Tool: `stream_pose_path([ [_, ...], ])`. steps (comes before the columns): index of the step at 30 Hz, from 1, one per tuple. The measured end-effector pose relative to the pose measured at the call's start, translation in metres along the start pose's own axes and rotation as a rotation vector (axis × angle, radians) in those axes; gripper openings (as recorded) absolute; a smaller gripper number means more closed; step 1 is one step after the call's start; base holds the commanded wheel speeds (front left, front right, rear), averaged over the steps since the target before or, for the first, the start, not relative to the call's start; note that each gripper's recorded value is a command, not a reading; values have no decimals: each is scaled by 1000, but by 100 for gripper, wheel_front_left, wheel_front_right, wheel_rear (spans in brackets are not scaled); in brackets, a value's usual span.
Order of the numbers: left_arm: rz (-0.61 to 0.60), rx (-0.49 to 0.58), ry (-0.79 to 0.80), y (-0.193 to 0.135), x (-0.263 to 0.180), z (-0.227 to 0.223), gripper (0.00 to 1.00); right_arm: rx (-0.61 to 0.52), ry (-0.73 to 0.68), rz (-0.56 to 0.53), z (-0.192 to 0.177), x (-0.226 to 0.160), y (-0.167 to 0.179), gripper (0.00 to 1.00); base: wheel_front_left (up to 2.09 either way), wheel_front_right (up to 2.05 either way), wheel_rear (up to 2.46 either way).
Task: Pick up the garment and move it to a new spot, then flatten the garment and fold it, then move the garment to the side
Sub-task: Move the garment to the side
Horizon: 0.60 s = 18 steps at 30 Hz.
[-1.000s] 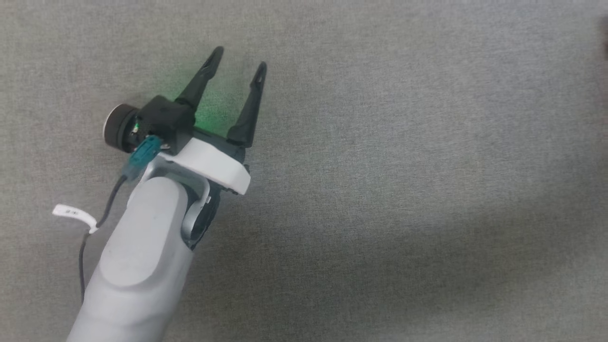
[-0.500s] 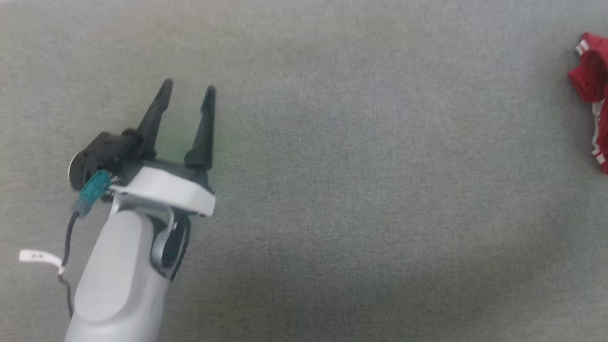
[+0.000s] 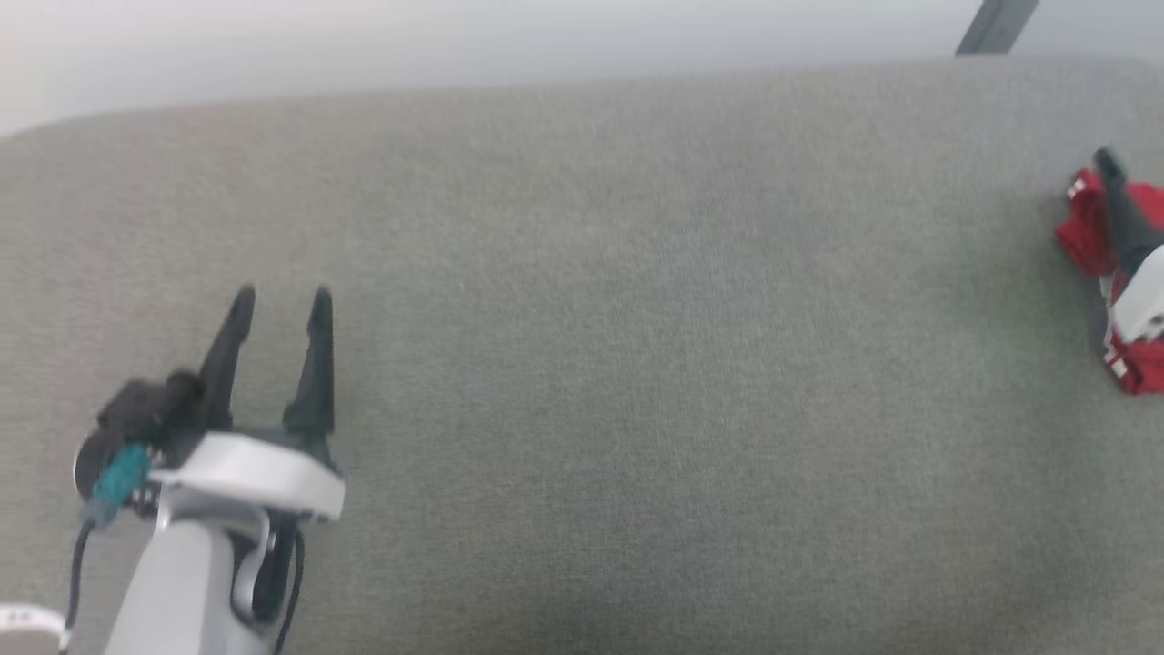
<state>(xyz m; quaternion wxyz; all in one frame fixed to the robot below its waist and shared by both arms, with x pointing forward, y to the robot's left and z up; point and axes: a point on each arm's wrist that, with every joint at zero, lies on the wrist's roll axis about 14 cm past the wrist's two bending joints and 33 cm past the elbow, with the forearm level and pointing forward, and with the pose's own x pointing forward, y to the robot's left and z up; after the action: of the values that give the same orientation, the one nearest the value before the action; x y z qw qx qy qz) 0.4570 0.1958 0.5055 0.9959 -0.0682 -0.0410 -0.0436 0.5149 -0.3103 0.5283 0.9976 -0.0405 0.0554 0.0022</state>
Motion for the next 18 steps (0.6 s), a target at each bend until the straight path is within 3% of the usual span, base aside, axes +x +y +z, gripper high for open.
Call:
stream_pose_path([
  [13,118,49,-9,43,-63,17,100,51,-121,75,17,-40,36,100,0,0,0],
  [18,137,53,-8,50,-79,19,100,72,-133,79,6,-62,46,100,0,0,0],
])
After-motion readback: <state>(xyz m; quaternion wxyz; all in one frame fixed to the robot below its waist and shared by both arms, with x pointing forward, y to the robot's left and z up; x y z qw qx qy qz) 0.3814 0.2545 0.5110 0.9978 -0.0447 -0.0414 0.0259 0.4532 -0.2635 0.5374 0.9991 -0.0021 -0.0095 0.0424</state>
